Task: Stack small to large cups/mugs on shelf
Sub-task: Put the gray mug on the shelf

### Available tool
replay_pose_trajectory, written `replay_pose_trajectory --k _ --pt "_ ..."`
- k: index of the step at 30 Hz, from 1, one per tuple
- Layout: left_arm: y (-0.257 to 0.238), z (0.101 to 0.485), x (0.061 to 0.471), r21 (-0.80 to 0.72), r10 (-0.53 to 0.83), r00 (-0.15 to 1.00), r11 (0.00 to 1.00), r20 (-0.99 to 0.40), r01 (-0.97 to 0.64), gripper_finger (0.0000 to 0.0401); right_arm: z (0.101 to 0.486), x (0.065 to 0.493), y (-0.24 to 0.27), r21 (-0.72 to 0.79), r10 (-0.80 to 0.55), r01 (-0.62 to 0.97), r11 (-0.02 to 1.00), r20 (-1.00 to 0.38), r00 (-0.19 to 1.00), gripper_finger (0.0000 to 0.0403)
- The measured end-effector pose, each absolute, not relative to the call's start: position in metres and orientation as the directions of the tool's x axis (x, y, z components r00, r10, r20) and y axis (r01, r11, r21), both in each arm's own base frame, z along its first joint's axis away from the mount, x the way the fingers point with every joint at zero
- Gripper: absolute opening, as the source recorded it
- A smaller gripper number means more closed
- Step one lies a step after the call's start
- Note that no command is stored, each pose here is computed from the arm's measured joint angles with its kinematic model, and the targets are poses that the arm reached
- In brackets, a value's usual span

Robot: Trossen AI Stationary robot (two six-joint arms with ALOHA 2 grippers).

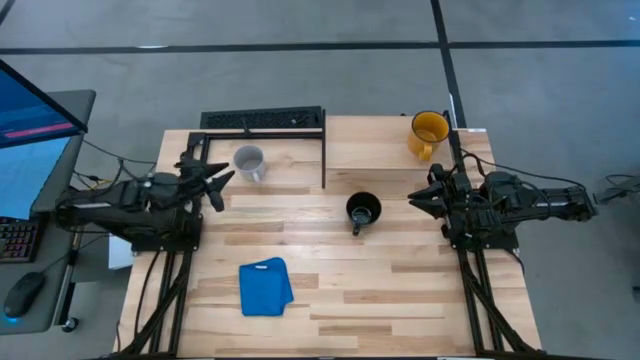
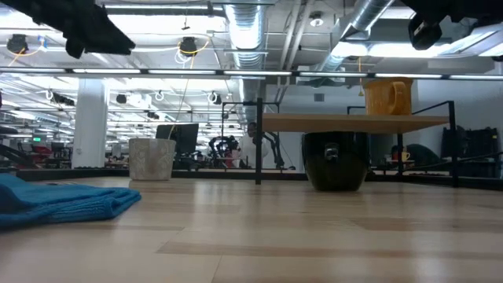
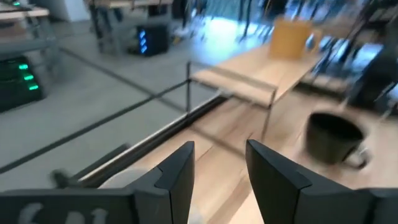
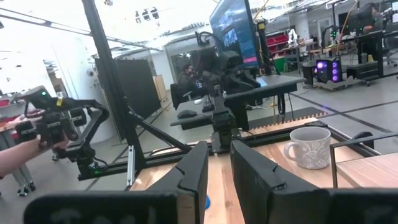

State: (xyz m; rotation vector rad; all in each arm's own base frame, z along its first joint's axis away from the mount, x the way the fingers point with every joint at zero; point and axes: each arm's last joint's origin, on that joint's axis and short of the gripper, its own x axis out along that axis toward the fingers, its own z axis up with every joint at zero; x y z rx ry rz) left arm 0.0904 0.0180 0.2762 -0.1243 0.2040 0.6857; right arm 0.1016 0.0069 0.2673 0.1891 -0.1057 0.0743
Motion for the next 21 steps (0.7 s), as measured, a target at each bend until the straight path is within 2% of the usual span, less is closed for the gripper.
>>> replay_pose_trajectory --k 13,21 --pt "0.032 0.258 0.130 0.256 0.697 0.555 0.699 -0.453 -0.668 0.0135 0.267 0.102 0.007 0.205 0.064 -0.086 0.975 0.112 0.992 0.0093" --pt "0.054 0.245 0.141 0.210 0.642 0.493 0.708 -0.587 -0.674 0.0135 0.267 0.102 0.007 0.241 0.064 -0.089 0.966 0.111 0.992 0.0093"
